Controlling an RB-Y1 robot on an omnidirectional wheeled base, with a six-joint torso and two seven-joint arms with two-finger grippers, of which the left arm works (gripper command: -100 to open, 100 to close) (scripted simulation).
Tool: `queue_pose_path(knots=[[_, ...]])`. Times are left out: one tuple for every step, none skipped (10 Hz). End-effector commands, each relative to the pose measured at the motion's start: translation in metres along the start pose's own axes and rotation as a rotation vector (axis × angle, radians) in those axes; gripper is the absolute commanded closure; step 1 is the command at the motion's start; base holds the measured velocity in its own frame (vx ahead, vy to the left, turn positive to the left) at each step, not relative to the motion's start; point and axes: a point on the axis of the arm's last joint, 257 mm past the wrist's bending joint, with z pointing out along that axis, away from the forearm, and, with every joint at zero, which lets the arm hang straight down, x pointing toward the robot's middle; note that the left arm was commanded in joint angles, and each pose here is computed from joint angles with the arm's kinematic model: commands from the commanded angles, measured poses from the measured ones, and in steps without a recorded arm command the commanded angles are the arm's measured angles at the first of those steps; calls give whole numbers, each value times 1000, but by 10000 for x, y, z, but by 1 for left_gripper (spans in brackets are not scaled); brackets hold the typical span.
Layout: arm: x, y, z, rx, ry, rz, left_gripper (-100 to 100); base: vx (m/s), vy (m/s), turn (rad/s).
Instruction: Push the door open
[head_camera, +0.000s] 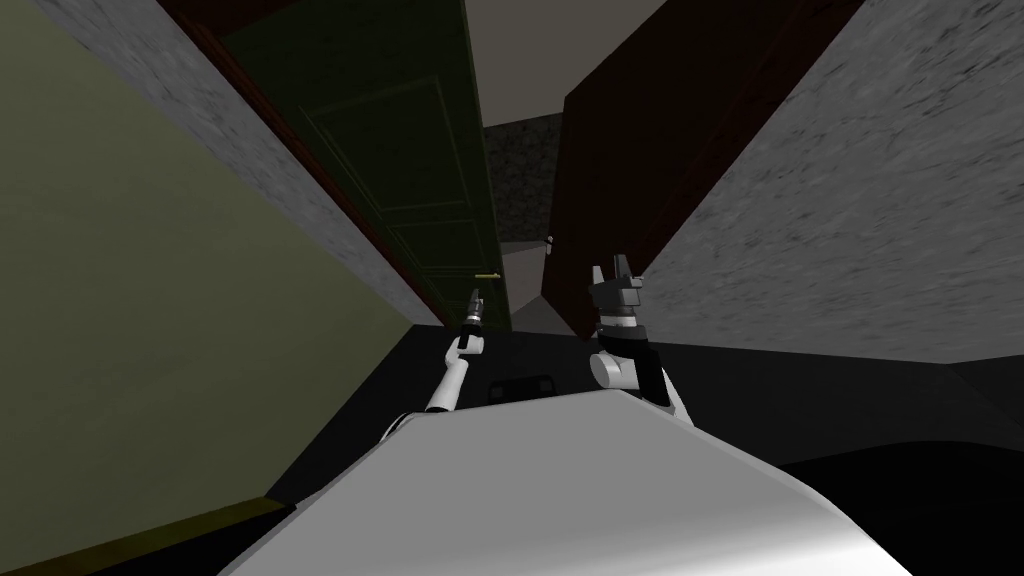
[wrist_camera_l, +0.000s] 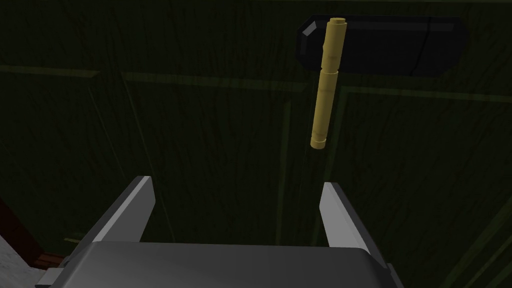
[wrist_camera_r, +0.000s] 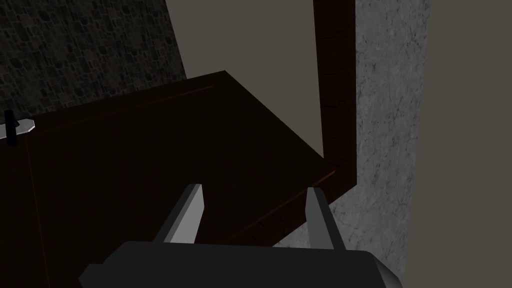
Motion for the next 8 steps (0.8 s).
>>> queue_pose_path(knots=[[65, 97, 50, -25, 11, -7, -100, 51, 46, -8], [118, 140, 101, -38, 21, -13, -100, 98, 63, -14], [170, 192, 146, -54, 30, -18, -100, 101, 72, -18], [168, 245, 127, -65, 30, -18, -100, 64, 61, -6], [220, 254, 182, -71, 39, -23, -100, 45, 54, -4], [268, 313, 212, -88, 46, -27, -100, 62, 59, -11], [265, 371, 188, -101, 46, -27, -100, 51, 42, -9], [313, 409, 223, -114, 54, -31, -100, 49, 38, -4]])
